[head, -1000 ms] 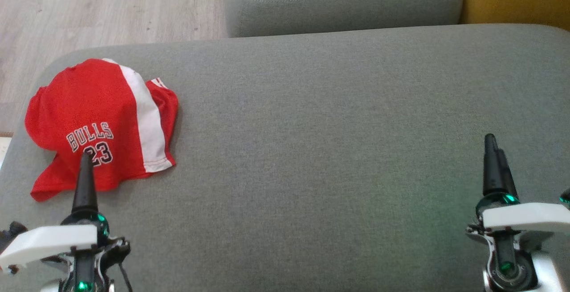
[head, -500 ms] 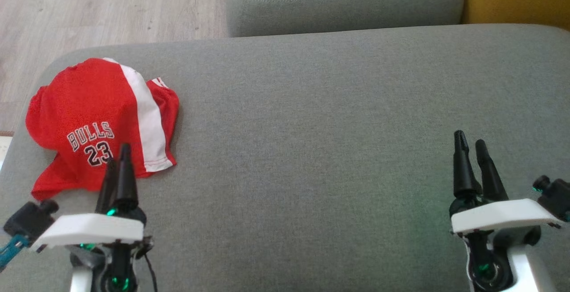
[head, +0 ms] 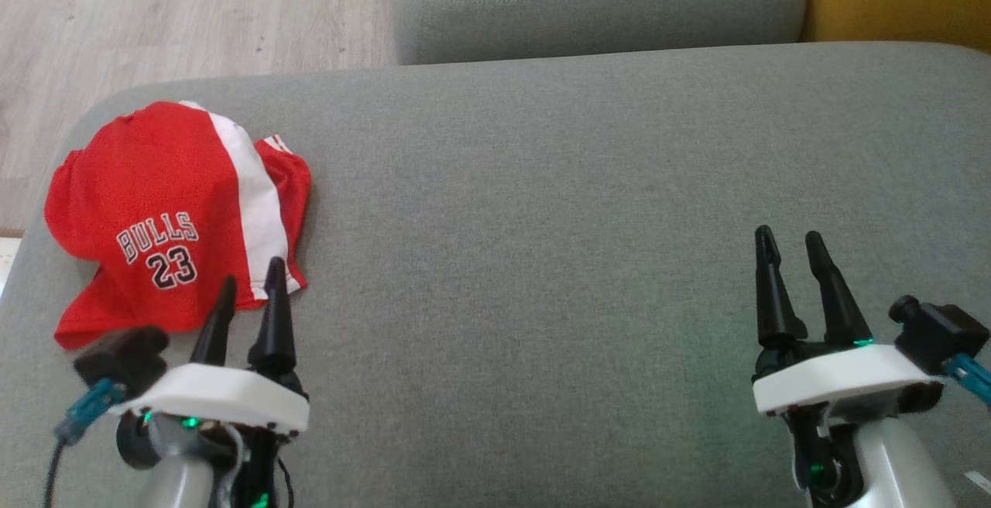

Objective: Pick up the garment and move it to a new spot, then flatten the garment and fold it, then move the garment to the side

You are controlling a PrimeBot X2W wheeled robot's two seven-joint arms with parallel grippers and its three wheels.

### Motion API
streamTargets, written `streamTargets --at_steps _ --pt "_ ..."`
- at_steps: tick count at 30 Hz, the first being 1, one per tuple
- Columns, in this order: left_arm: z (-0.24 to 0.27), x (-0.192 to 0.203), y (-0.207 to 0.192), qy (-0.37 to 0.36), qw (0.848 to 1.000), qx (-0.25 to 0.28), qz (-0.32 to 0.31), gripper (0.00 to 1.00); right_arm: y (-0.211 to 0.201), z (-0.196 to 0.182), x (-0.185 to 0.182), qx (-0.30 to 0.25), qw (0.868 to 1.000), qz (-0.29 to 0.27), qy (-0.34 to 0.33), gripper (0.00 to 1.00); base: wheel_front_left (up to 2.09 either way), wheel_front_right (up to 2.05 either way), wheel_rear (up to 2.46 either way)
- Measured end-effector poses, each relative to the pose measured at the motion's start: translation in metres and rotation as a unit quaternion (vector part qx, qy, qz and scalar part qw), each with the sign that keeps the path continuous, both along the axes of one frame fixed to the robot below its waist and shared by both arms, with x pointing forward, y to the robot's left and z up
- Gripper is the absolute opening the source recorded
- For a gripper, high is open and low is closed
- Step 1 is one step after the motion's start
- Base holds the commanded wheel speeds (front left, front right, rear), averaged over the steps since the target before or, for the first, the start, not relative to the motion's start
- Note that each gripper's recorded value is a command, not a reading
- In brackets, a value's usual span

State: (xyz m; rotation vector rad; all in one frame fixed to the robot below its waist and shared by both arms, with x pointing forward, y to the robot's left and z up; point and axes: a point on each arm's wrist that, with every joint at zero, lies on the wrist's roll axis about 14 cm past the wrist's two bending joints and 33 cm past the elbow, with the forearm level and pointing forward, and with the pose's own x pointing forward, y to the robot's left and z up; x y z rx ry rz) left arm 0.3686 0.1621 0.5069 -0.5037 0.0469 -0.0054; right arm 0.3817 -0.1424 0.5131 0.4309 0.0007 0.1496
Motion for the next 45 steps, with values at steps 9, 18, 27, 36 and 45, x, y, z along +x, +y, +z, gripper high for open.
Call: streamTargets --at_steps 9,18,27,36,45 --pt "-0.006 -0.006 -0.012 0.005 0.995 0.093 -0.02 1.0 0.005 0.002 -0.001 -0.067 0.998 0.008 -0.017 1.0 0.0 0.0 0.0" --pt "0.001 -0.005 -0.026 -0.021 0.982 0.183 -0.04 1.0 0.014 0.008 -0.002 -0.13 0.99 0.022 -0.041 1.0 0.0 0.0 0.0" --pt "0.004 -0.013 -0.04 -0.049 0.964 0.254 -0.057 1.0 0.025 0.011 -0.004 -0.187 0.98 0.039 -0.063 1.0 0.0 0.0 0.0" --pt "0.043 -0.004 -0.035 -0.099 0.979 0.178 -0.023 1.0 0.024 0.023 -0.003 -0.151 0.984 0.031 -0.085 1.0 0.0 0.0 0.0" --pt "0.017 -0.017 -0.034 -0.081 0.985 0.149 -0.042 1.0 0.012 0.008 -0.004 -0.069 0.996 0.009 -0.054 1.0 0.0 0.0 0.0"
